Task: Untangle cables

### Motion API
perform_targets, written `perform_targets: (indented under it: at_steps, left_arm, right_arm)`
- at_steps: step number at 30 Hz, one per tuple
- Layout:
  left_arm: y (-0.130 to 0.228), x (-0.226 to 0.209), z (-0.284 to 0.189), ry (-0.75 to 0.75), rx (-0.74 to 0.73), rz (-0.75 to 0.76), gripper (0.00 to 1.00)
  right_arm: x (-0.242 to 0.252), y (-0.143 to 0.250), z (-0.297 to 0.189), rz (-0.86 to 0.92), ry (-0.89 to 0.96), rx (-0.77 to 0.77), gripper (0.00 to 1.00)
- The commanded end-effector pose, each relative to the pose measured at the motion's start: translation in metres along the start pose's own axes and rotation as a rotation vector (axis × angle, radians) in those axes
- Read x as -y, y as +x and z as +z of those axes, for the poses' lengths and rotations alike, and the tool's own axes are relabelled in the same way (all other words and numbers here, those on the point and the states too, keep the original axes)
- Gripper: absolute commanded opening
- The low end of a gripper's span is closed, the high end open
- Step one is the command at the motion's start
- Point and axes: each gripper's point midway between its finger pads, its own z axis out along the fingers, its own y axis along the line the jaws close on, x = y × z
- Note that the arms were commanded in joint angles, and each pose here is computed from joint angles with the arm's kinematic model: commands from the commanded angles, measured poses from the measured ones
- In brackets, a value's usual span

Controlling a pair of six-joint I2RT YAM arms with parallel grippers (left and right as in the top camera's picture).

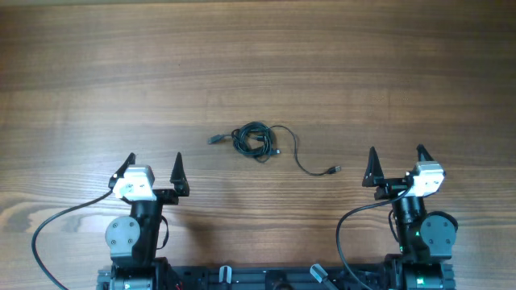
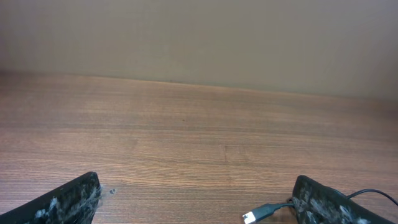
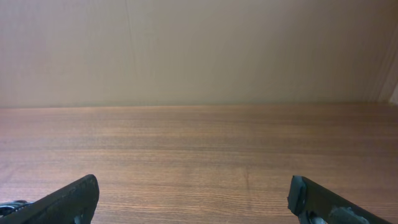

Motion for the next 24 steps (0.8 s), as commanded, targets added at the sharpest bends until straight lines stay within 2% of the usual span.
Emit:
perform_targets:
  at_steps: [1, 8, 9, 12, 16, 24]
  left_arm:
    - [0.005, 0.001, 0.001, 0.008, -0.012, 0.014, 1.00]
    - [0.005, -0.001, 0.001, 0.000, -0.012, 0.011, 1.00]
    - [0.001, -0.001, 0.001, -0.002, 0.004, 0.011, 1.00]
    - [-0.029, 0.024, -0.003, 0.135, 0.110, 0.018, 1.00]
    - [-0.056, 0.028, -0.011, 0.154, 0.135, -0.090, 1.00]
    - [-0.078, 0.031, -0.018, 0.135, -0.024, -0.151, 1.00]
  right_arm:
    - [0.001, -0.003, -0.001, -0.014, 0.007, 0.017, 1.00]
    - [0.001, -0.003, -0.001, -0.014, 0.007, 0.017, 1.00]
    - [0.001, -0.003, -0.001, -0.014, 0.007, 0.018, 1.00]
    - [0.001, -0.003, -0.001, -0.014, 0.007, 0.018, 1.00]
    - [0.001, -0.003, -0.001, -0.014, 0.007, 0.017, 1.00]
    - [0.001, -0.003, -0.001, -0.014, 0.007, 0.018, 1.00]
